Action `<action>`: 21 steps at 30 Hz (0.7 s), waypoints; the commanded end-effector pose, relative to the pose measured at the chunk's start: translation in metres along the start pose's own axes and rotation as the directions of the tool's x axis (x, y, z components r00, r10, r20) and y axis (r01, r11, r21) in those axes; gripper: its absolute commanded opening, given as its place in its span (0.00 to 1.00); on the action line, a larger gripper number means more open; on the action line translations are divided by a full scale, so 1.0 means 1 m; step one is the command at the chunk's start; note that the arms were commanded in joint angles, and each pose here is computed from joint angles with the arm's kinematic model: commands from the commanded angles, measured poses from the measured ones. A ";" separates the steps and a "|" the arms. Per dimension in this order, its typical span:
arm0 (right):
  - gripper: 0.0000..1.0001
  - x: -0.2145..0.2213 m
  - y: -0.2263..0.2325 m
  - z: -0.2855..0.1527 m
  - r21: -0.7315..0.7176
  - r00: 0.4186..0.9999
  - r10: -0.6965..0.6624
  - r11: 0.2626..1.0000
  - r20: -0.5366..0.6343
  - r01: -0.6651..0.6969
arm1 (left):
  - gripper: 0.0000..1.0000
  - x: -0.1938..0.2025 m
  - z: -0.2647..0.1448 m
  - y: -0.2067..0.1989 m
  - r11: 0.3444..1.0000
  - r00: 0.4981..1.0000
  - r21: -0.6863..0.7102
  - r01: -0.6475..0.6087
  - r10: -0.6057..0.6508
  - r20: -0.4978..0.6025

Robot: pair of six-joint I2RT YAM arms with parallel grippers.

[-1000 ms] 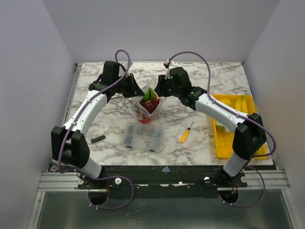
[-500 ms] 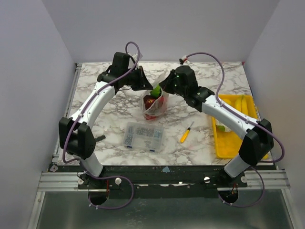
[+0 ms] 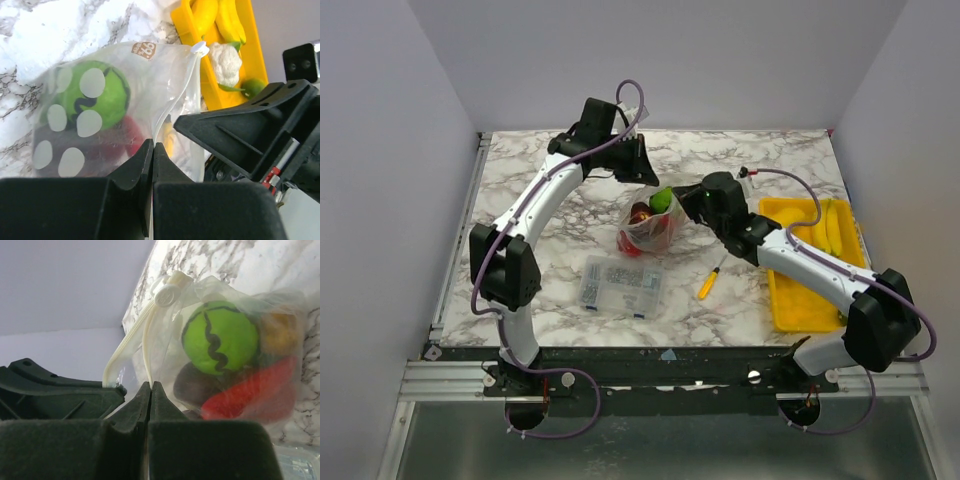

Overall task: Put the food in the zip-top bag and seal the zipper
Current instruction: Adjust the zipper food storage bag at the center of the board.

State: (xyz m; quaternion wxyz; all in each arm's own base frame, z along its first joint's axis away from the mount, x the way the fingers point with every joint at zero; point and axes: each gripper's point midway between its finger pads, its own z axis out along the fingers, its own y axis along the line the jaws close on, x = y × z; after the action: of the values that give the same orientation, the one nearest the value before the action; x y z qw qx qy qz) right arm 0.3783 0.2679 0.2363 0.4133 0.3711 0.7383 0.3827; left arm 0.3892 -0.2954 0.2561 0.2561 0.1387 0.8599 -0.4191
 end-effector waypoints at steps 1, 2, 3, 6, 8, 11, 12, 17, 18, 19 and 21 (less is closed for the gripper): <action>0.00 -0.012 0.008 -0.001 -0.059 0.978 0.196 0.980 0.074 -0.192 | 0.00 0.008 0.001 -0.027 0.987 0.990 0.089 -0.132 0.136 -0.042; 0.00 -0.013 0.006 -0.002 -0.058 0.975 0.209 0.977 0.078 -0.204 | 0.00 0.011 0.003 -0.029 0.984 0.987 0.102 -0.146 0.152 -0.049; 0.00 -0.013 0.003 -0.003 -0.054 0.972 0.221 0.975 0.081 -0.217 | 0.00 0.013 0.004 -0.030 0.981 0.985 0.111 -0.156 0.163 -0.055; 0.00 -0.014 -0.002 -0.005 -0.051 0.964 0.252 0.967 0.085 -0.248 | 0.13 0.024 0.006 -0.029 0.972 0.974 0.111 -0.206 0.215 -0.075; 0.00 -0.013 -0.003 -0.005 -0.049 0.961 0.264 0.964 0.083 -0.260 | 0.30 0.029 0.007 -0.029 0.967 0.968 0.100 -0.235 0.242 -0.065; 0.00 -0.011 -0.005 -0.005 -0.043 0.954 0.289 0.957 0.073 -0.287 | 0.50 0.035 0.006 -0.032 0.957 0.961 0.096 -0.273 0.277 -0.022; 0.00 -0.010 -0.005 -0.004 -0.041 0.952 0.298 0.954 0.069 -0.296 | 0.54 0.036 0.003 -0.036 0.951 0.956 0.096 -0.292 0.294 0.000; 0.00 -0.005 -0.005 -0.004 -0.032 0.945 0.325 0.946 0.044 -0.323 | 0.76 0.043 0.002 -0.038 0.921 0.920 0.001 -0.389 0.388 0.065; 0.00 -0.004 -0.005 -0.004 -0.029 0.943 0.330 0.944 0.037 -0.329 | 0.76 0.042 0.002 -0.035 0.914 0.911 -0.042 -0.403 0.405 0.078; 0.00 -0.002 -0.005 -0.004 -0.028 0.942 0.334 0.943 0.030 -0.333 | 0.76 0.040 0.002 -0.033 0.907 0.902 -0.080 -0.414 0.420 0.095; 0.00 0.000 -0.006 -0.004 -0.023 0.941 0.339 0.941 0.021 -0.338 | 0.76 0.034 0.001 -0.028 0.894 0.891 -0.154 -0.421 0.439 0.118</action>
State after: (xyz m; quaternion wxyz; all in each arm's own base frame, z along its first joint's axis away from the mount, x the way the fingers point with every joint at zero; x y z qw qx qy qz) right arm 0.3759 0.2612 0.2247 0.3661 0.4818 0.6707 0.4289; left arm 0.3259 -0.3172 0.2318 0.3107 0.2813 0.8269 -0.3750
